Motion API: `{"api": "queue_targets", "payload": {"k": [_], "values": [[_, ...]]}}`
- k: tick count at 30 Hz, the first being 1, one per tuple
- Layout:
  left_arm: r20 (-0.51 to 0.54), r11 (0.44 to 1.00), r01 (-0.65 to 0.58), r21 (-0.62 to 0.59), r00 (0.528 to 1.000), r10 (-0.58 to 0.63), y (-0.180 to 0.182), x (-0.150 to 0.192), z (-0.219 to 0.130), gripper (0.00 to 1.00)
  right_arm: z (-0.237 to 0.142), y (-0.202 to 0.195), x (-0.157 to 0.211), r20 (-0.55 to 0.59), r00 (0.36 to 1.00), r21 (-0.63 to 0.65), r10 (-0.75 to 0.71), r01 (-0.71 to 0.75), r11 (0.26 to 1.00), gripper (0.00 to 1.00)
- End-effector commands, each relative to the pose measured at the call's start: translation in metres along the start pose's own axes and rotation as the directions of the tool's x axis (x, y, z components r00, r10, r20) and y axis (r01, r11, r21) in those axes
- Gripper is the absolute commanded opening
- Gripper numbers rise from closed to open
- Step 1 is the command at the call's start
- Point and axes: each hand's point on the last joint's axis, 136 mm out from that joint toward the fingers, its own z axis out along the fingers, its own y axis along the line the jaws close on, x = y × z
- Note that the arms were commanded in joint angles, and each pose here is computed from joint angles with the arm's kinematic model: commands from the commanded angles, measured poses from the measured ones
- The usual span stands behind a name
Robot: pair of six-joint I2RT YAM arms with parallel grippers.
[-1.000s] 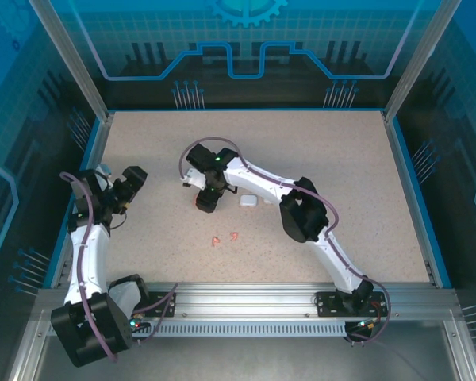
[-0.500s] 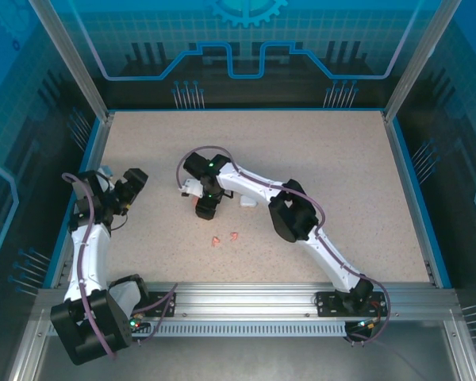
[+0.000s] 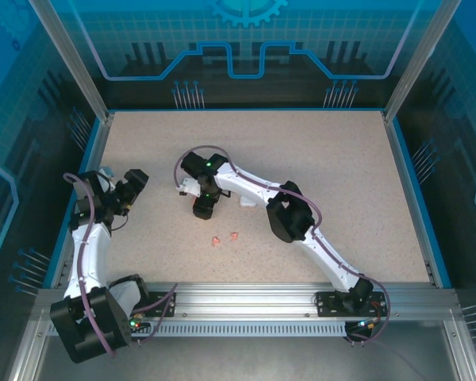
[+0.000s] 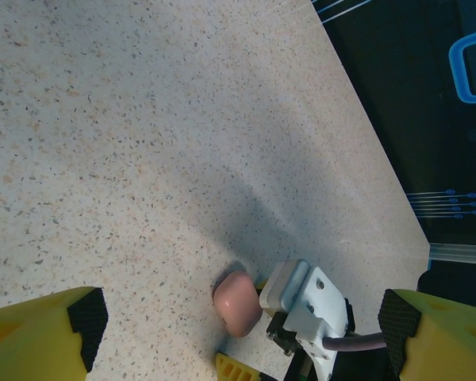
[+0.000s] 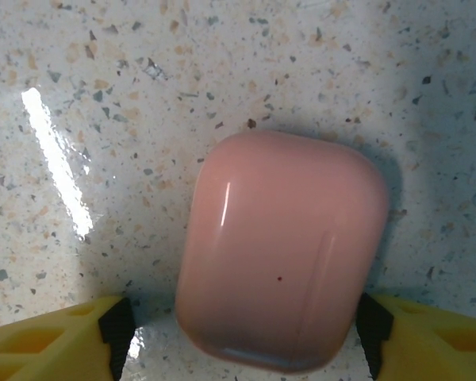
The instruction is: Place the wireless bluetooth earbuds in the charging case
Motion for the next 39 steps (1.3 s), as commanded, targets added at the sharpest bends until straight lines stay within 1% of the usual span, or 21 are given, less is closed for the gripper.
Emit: {"api": "queue_targets", "payload": {"k": [1,7,11,16,22,27,33,37,39], "values": [[-0.01,1.0,0.009,0.022,1.0,-0.008,-0.001,0.002,0.001,0.91,0.011,0.001,-0.009,0.024,0.999,-0.008,0.041,-0.041,0.999,0.79],[-0.009,1.0,0.009,0.025,1.0,-0.009,-0.001,0.002,0.002,0.91,0.011,-0.001,-0.016,0.052,0.993,-0.032,0.104,-0.102,0.994,0.79],[-0.01,1.0,0.008,0.029,1.0,-0.008,-0.001,0.002,0.001,0.91,0.015,-0.002,-0.011,0.031,0.994,-0.021,0.104,-0.104,0.994,0.77],[-0.012,0.999,0.008,0.031,1.0,-0.008,-0.001,0.004,0.001,0.91,0.018,-0.003,-0.004,0.002,0.995,-0.015,0.097,-0.097,0.995,0.72],[-0.023,0.999,0.006,0.051,1.0,-0.005,-0.003,0.006,0.002,0.9,0.005,-0.004,-0.005,0.016,0.996,-0.006,0.09,-0.09,0.996,0.58],[-0.045,0.995,0.002,0.099,0.999,0.002,-0.011,0.009,0.002,0.89,-0.024,-0.009,-0.013,0.095,0.992,0.01,0.086,-0.087,0.996,0.54],[-0.127,0.971,0.018,0.24,0.992,0.013,-0.037,0.019,0.003,0.87,-0.079,-0.018,-0.012,0.228,0.971,0.055,0.073,-0.087,0.995,0.52],[-0.196,0.937,0.019,0.35,0.979,0.053,-0.061,0.029,0.003,0.86,-0.116,-0.022,0.003,0.319,0.945,0.094,0.068,-0.103,0.99,0.52],[-0.249,0.9,0.027,0.434,0.964,0.091,-0.08,0.037,0.002,0.86,-0.135,-0.022,0.013,0.368,0.928,0.115,0.062,-0.111,0.987,0.52]]}}
